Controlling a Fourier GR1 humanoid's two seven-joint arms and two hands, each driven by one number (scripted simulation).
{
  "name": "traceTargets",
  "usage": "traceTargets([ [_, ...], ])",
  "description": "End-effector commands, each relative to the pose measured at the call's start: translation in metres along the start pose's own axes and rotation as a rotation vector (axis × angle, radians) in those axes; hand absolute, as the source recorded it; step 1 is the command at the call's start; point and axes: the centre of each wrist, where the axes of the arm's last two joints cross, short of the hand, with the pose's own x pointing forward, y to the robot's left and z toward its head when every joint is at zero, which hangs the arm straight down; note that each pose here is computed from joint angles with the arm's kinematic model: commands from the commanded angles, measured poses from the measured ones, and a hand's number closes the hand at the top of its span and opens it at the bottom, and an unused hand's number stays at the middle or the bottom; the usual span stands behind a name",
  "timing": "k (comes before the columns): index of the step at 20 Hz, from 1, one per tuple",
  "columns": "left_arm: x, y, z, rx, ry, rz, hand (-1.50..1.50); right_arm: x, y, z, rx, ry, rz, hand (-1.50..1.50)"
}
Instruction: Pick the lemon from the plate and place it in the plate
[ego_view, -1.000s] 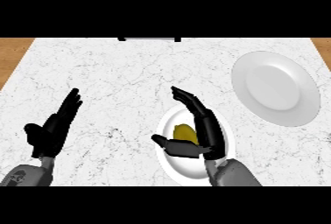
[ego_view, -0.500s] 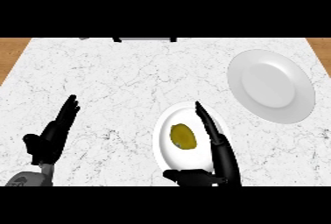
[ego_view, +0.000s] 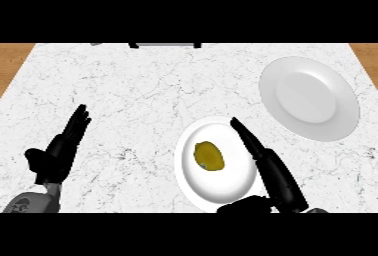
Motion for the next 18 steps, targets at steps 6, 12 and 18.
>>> traceTargets([
  [6,0.006,0.005,-0.011,-0.008,0.004,0.007,0.0,0.023,-0.002,-0.016,0.163,0.192,0.131,-1.5],
  [12,0.002,0.006,0.002,-0.006,0.012,0.008,0.0,0.005,-0.006,-0.028,0.204,0.267,0.211,-1.5],
  [18,-0.013,-0.011,0.001,-0.009,0.0,0.009,0.0,-0.003,0.016,-0.046,0.247,0.282,0.201,-1.5],
])
